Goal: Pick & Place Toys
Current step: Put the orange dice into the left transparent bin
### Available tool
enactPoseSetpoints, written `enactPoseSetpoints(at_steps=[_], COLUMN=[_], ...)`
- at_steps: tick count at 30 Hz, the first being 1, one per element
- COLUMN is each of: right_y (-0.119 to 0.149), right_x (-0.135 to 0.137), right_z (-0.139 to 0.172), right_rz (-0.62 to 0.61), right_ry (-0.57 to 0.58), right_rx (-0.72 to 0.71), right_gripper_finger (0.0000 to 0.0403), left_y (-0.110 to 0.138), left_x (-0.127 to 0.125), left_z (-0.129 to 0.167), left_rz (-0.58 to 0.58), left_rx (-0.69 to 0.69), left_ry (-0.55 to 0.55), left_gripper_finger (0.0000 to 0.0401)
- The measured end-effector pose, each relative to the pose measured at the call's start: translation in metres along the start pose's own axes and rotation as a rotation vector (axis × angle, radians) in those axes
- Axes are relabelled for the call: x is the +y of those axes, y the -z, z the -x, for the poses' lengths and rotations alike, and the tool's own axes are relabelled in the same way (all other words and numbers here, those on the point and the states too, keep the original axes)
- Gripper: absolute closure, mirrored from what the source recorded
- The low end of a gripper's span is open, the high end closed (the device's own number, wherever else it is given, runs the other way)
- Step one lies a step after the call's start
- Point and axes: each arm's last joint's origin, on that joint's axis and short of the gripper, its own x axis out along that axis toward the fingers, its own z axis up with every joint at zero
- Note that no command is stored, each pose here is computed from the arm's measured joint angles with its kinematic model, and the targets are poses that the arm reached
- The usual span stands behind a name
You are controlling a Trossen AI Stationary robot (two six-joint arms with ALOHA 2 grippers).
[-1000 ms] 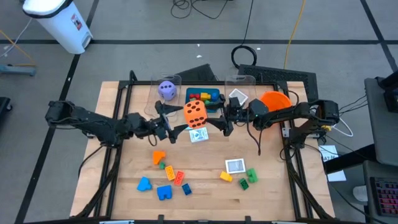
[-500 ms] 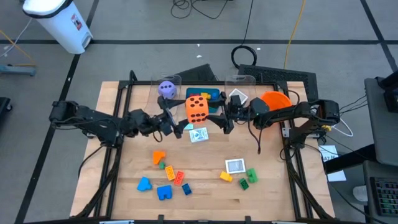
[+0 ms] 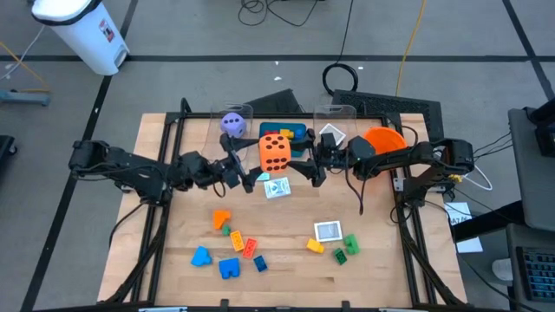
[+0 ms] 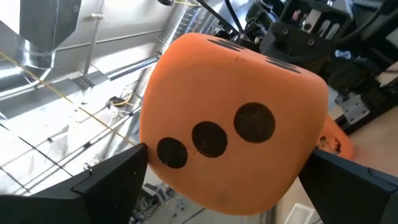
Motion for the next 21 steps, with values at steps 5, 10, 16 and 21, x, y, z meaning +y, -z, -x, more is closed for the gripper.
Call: enactPoseSetpoints(at_steps=[5, 10, 16, 21], right_y=[0.001, 0.0012, 0.002, 0.002], right_x=[-0.0001, -0.0001, 0.0001, 0.0002], right_z=[0.0, 0.0, 0.0001, 0.0001], right_rz=[-0.014, -0.015, -0.037, -0.037], right_ry=[0.0, 0.0, -0.018, -0.019], right_rx=[0.01, 0.013, 0.024, 0.025], right_gripper_finger=[0.0112, 0.0112, 0.0112, 0.0112], left_y=[-0.0006, -0.0006, -0.0007, -0.0003], left_x=[-0.0004, -0.0005, -0.0007, -0.001], left_z=[-0.0001, 0.0, 0.0, 0.0], left_rz=[0.044, 0.058, 0.093, 0.099], left_rx=[-0.026, -0.022, -0.024, -0.016], left_ry=[0.019, 0.018, 0.021, 0.021], left_gripper_finger=[0.0001, 0.0001, 0.0001, 0.0001])
